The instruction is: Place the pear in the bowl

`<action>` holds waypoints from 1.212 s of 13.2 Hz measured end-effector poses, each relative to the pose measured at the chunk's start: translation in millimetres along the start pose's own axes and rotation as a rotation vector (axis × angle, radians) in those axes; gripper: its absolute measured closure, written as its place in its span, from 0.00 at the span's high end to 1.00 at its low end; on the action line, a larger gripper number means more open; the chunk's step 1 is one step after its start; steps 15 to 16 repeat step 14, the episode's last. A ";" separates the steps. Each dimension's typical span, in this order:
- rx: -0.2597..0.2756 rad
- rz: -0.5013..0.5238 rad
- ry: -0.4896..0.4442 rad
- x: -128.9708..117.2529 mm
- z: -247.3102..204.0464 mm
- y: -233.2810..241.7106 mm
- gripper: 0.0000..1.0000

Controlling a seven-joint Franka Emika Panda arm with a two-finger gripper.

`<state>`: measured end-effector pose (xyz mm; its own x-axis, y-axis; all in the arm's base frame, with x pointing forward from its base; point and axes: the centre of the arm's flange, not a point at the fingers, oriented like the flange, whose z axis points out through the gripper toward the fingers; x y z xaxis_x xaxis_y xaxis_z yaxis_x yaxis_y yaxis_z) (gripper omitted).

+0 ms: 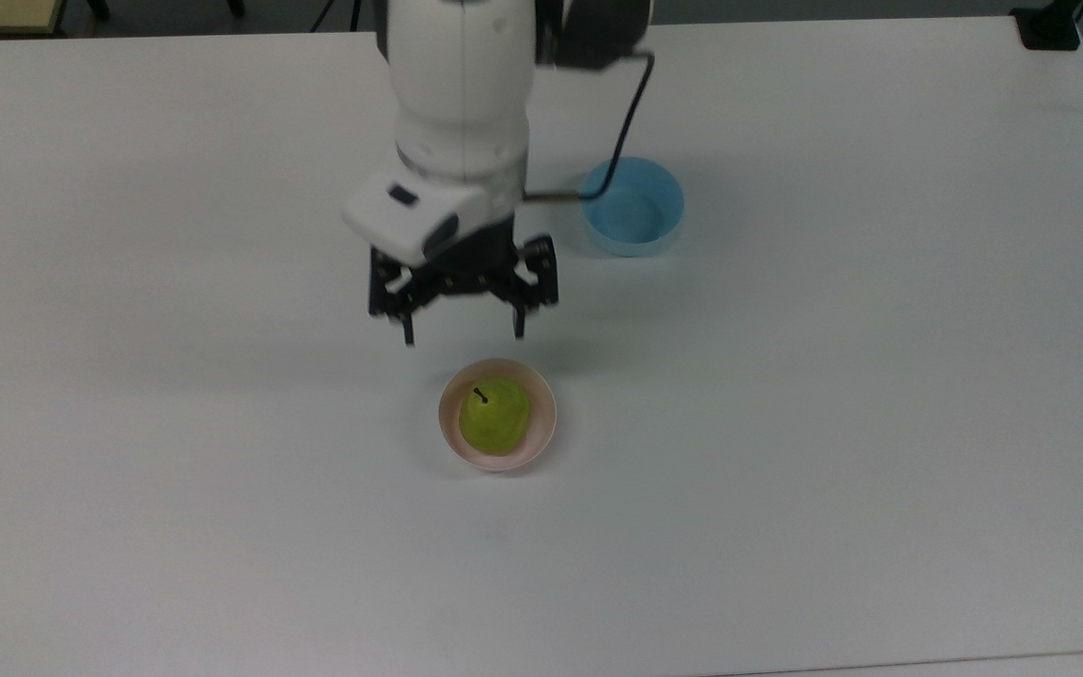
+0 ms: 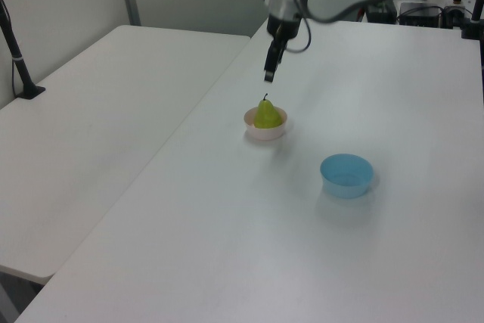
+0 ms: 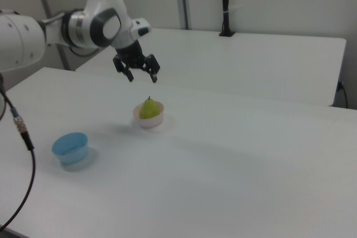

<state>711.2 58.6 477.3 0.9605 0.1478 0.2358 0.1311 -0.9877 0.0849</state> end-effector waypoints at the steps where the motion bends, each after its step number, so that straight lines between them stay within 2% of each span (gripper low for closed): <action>1: 0.004 0.020 -0.025 -8.1 -33.8 12.1 1.00; 5: 0.035 0.091 -0.121 -74.6 -169.0 56.3 1.00; 8: 0.084 0.155 -0.151 -124.5 -198.0 84.1 1.00; 10: 0.104 0.145 -0.157 -131.3 -186.5 95.2 1.00; 13: 0.105 0.114 -0.143 -120.3 -168.2 79.5 1.00; 16: 0.105 0.112 -0.145 -119.5 -166.9 77.4 1.00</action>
